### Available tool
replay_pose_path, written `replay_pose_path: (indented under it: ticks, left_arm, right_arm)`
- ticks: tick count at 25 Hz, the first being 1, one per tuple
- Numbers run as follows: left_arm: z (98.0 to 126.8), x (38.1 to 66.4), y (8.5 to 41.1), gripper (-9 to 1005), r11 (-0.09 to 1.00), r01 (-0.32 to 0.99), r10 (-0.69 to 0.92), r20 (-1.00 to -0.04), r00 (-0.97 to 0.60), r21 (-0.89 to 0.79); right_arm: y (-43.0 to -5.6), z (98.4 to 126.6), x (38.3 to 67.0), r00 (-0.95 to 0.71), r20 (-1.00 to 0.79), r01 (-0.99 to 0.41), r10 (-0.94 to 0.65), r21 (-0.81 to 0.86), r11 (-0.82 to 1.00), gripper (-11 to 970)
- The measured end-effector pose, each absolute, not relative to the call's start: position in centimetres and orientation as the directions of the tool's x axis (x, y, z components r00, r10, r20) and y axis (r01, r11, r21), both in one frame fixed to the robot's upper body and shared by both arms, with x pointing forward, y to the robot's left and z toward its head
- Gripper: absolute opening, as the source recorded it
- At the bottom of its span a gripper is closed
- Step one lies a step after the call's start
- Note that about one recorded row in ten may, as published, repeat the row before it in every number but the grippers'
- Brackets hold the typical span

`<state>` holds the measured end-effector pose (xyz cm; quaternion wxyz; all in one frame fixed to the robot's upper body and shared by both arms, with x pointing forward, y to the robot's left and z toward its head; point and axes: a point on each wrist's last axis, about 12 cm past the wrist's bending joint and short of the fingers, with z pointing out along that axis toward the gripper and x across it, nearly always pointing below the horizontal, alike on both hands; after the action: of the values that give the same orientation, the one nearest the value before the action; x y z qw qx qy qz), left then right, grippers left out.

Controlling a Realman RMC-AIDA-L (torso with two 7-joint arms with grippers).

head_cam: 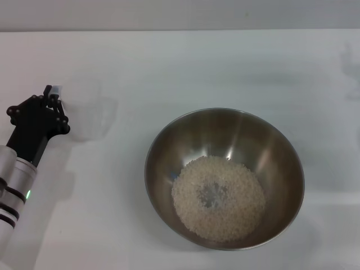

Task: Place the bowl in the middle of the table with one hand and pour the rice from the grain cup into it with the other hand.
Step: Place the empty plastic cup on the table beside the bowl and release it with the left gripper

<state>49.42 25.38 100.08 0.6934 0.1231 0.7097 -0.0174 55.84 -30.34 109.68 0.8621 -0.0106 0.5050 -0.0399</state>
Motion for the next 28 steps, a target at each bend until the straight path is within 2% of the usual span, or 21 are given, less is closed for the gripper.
replay_pose_path:
  ticks: [28]
  left_arm:
    - [99.0,48.6,25.7,127,0.975,0.204,0.111,-0.989,-0.096,0.089]
  right_arm:
    - [-30.6,109.5,55.8,0.478,-0.874,0.068,-0.086,-0.061,0.996,547]
